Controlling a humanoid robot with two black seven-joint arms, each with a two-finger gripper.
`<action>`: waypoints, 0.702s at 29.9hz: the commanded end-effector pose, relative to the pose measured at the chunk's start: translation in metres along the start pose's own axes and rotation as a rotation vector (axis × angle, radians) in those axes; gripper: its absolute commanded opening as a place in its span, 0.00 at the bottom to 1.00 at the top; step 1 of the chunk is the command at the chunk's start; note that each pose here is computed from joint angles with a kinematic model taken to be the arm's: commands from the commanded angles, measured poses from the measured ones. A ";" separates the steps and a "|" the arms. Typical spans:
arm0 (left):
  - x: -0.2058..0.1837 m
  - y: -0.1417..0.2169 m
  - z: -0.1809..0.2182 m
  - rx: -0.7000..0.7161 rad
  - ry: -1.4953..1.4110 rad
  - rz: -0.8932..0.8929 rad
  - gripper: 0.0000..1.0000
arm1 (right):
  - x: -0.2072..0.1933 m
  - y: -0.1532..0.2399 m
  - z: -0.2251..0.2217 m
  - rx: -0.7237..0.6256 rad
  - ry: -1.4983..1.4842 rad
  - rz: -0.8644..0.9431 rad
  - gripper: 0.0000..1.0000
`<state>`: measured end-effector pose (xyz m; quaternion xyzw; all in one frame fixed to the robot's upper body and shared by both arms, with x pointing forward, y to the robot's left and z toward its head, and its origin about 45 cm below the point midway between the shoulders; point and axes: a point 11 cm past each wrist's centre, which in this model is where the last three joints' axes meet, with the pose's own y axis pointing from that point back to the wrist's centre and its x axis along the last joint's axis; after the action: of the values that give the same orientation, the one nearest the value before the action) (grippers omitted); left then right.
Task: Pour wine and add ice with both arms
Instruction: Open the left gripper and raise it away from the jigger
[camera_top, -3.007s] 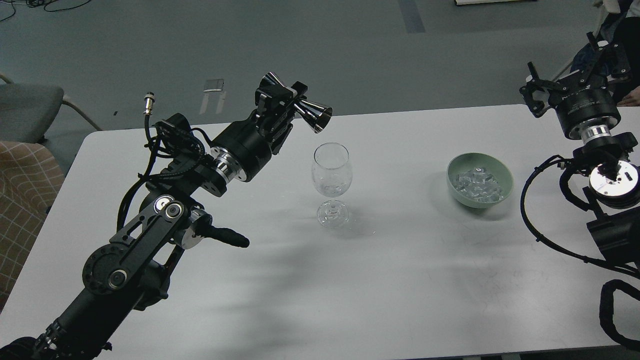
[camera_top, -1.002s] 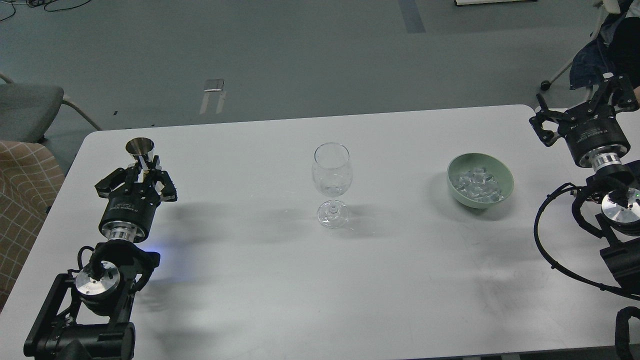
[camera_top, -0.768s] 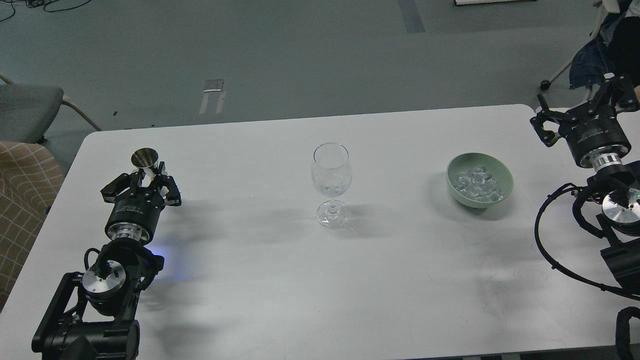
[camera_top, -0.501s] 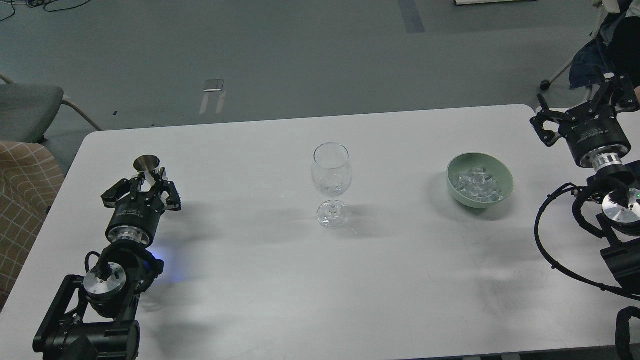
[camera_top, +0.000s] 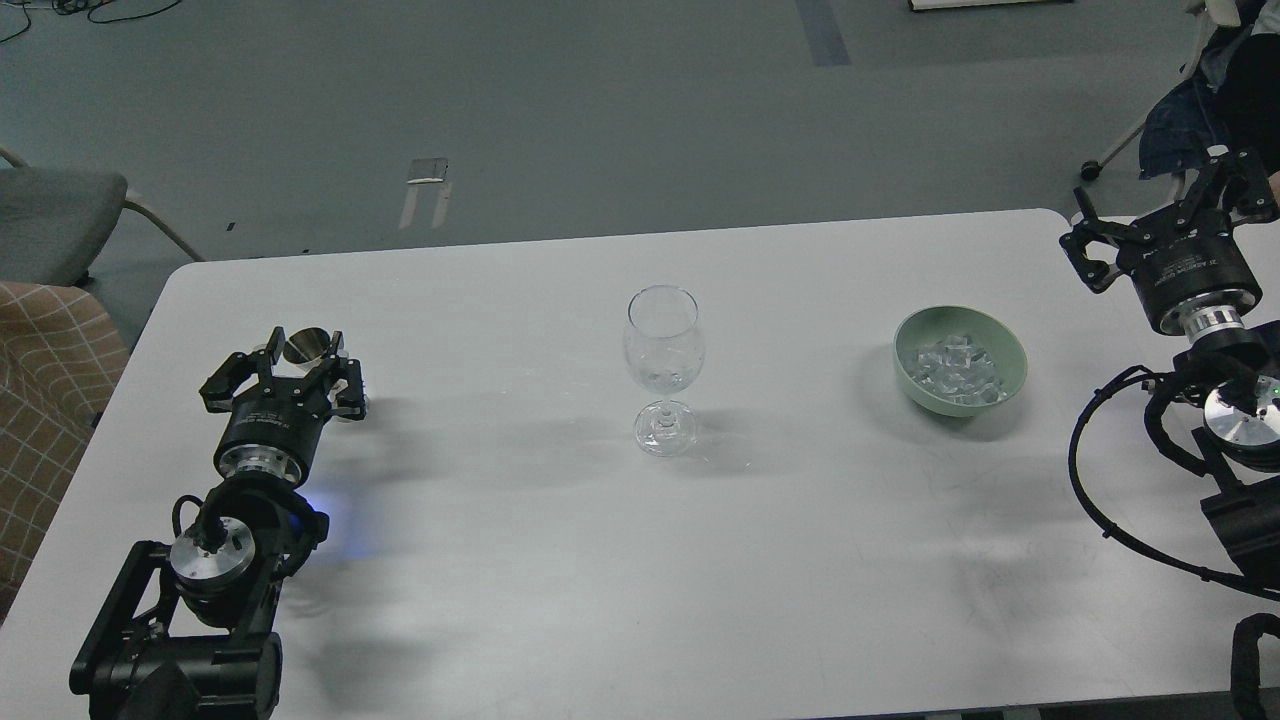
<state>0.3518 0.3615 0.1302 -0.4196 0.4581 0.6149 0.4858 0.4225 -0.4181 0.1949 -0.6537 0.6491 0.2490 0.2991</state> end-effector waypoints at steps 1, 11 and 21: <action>-0.017 -0.001 0.000 0.010 -0.005 -0.049 0.74 | 0.000 0.000 0.000 0.002 0.000 -0.001 1.00; -0.069 0.002 0.008 0.011 -0.047 -0.190 0.92 | -0.002 0.000 -0.013 0.011 0.022 -0.020 1.00; -0.151 -0.019 0.054 0.017 -0.450 -0.309 0.97 | -0.031 -0.009 -0.059 -0.030 0.348 -0.133 1.00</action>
<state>0.3764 0.3839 0.2527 -0.3906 0.3260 0.5933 0.6238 0.4249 -0.4371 0.2504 -0.7157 0.6408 0.1536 0.2315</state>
